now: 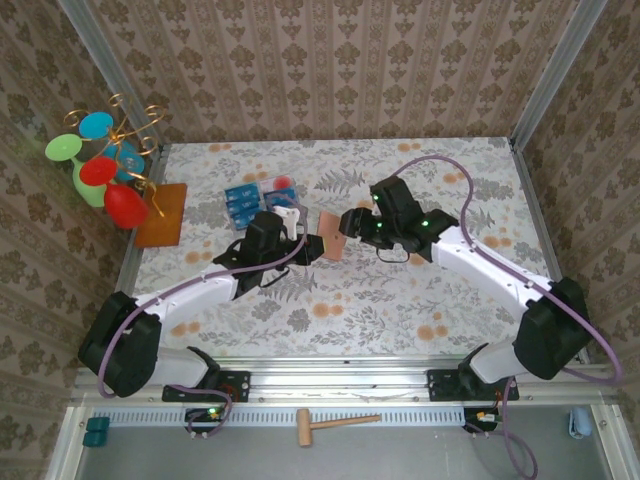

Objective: Put the credit cards into the card holder

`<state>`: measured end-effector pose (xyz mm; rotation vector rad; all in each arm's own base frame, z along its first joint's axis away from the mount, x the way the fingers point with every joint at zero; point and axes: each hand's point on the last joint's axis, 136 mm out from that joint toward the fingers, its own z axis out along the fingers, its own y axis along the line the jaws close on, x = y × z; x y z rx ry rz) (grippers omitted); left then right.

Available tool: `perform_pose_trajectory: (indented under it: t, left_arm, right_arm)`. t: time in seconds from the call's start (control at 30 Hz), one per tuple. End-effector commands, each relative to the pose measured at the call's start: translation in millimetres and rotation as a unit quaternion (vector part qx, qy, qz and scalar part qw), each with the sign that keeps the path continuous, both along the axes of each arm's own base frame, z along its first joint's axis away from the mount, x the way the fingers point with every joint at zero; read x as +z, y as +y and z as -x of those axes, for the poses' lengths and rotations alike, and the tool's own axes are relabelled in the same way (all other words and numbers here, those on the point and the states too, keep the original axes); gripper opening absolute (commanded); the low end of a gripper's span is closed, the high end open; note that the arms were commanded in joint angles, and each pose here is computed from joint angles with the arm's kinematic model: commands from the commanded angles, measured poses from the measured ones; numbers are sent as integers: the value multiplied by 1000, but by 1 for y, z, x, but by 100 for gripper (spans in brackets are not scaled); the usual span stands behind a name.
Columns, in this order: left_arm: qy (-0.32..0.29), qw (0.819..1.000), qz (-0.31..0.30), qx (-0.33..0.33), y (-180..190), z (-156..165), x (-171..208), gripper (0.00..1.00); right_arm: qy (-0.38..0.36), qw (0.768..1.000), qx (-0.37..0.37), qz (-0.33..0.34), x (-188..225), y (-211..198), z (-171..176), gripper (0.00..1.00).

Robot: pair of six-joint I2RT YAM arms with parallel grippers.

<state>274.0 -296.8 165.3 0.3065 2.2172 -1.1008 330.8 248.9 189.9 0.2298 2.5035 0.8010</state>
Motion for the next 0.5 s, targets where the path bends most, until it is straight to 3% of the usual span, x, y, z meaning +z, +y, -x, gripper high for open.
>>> perform_pose_trajectory:
  t: [0.0, 0.47]
  left_arm:
    - [-34, 999, 8, -2, -4, -4, 22, 0]
    - [-43, 999, 13, -4, -7, -1, 30, 0]
  right_arm:
    - [-1, 1000, 1, 28, -3, 5, -3, 57]
    - [27, 998, 24, 58, -35, 34, -9, 57]
